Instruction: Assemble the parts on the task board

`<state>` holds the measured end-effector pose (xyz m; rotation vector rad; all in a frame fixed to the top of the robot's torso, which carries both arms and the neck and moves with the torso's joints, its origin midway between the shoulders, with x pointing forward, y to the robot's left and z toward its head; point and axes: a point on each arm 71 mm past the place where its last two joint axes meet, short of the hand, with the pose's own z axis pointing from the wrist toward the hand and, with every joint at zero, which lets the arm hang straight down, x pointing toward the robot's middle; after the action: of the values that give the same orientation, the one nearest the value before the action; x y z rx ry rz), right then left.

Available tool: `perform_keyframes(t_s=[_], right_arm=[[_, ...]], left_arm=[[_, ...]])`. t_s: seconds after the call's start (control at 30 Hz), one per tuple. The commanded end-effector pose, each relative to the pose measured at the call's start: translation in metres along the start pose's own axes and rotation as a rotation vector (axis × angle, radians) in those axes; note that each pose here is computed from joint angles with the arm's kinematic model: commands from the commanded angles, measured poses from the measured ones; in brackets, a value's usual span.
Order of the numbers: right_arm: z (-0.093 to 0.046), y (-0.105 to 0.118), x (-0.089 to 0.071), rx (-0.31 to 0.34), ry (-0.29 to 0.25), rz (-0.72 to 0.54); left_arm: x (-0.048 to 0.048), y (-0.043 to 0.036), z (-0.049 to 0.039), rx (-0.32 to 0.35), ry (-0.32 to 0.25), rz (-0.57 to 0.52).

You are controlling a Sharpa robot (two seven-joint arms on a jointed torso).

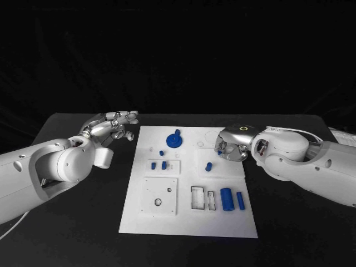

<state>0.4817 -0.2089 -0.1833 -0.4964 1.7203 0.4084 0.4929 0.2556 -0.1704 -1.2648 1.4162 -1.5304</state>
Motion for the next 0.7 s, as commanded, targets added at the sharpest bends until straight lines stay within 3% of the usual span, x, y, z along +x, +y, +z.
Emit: perform_keyframes(t_s=[0.03,0.7], right_arm=[[0.0003,0.0006,0.0068,0.011,0.04,-0.026],[-0.0016,0.0098,0.0008,0.01,-0.06,-0.048]], left_arm=[[0.0024,-0.0004,-0.0001,0.004,0.014,0.002],[0.0023,-0.0005,-0.0007,0.003,0.013,0.012]])
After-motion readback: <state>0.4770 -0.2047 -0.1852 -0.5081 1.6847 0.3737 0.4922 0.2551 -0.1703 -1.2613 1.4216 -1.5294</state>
